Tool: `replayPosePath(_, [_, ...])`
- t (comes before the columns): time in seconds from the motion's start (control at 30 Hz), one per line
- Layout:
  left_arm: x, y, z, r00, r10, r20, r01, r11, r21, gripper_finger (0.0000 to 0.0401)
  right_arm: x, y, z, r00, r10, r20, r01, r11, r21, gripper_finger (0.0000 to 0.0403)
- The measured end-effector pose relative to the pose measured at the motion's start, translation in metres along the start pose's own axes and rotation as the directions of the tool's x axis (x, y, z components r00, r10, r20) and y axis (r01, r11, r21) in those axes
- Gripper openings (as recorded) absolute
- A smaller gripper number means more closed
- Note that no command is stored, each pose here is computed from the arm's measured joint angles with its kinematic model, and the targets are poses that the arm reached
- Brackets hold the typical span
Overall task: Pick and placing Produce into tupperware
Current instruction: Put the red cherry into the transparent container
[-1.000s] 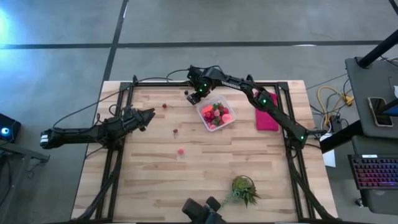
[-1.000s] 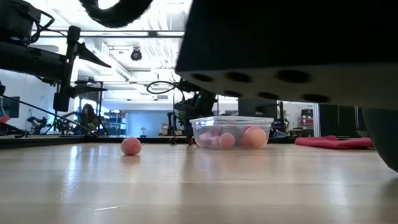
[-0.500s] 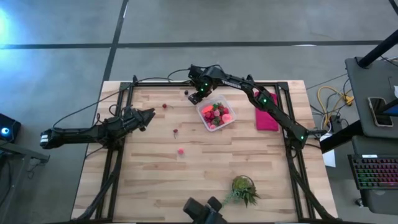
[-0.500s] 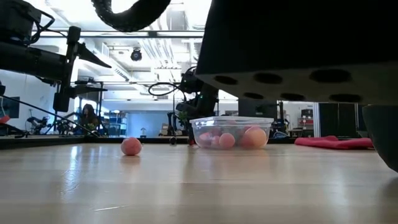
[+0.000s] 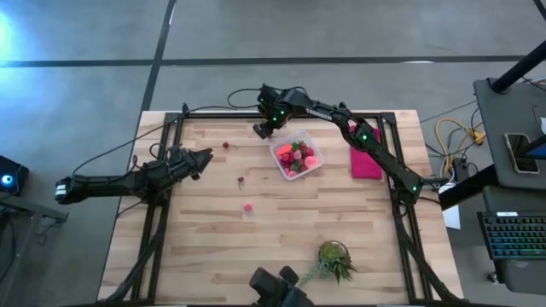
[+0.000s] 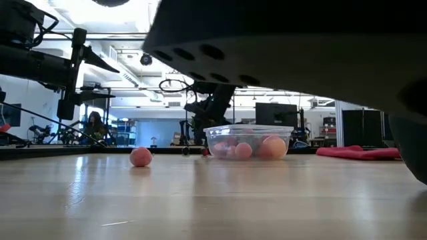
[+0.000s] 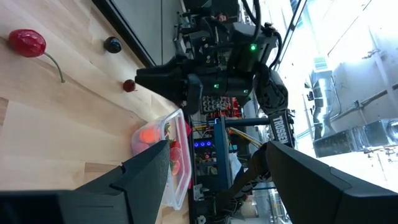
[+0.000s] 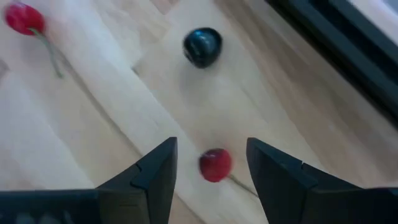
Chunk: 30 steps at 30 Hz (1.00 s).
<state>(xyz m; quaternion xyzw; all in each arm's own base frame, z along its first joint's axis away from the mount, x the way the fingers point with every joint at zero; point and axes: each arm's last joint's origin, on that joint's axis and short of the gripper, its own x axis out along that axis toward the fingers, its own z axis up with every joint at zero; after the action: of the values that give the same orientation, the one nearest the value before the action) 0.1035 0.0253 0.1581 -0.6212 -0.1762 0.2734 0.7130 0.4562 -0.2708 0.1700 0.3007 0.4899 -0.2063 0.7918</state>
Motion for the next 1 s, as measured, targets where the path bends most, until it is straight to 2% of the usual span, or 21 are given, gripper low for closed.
replayPosePath(0.47, [0.0001,0.0001,-0.0001,1.0,0.001,0.0,-0.001,1.0,0.001,0.0255,-0.0009,-0.0042,0.0011,1.0,0.01,0.0,-0.01,1.0,0.029,0.0185])
replayPosePath(0.77, [0.0001,0.0001,0.0,1.0,0.001,0.0,-0.001,1.0,0.001,0.0255,-0.001,-0.005,-0.0036,0.999,-0.006,-0.047,0.008,0.999,0.038,0.0184])
replayPosePath(1.0, [0.0001,0.0001,-0.0001,1.0,0.001,0.0,-0.001,1.0,0.001,0.0255,-0.001,-0.0053,-0.0039,0.999,-0.007,-0.05,0.01,0.999,0.049,0.0158])
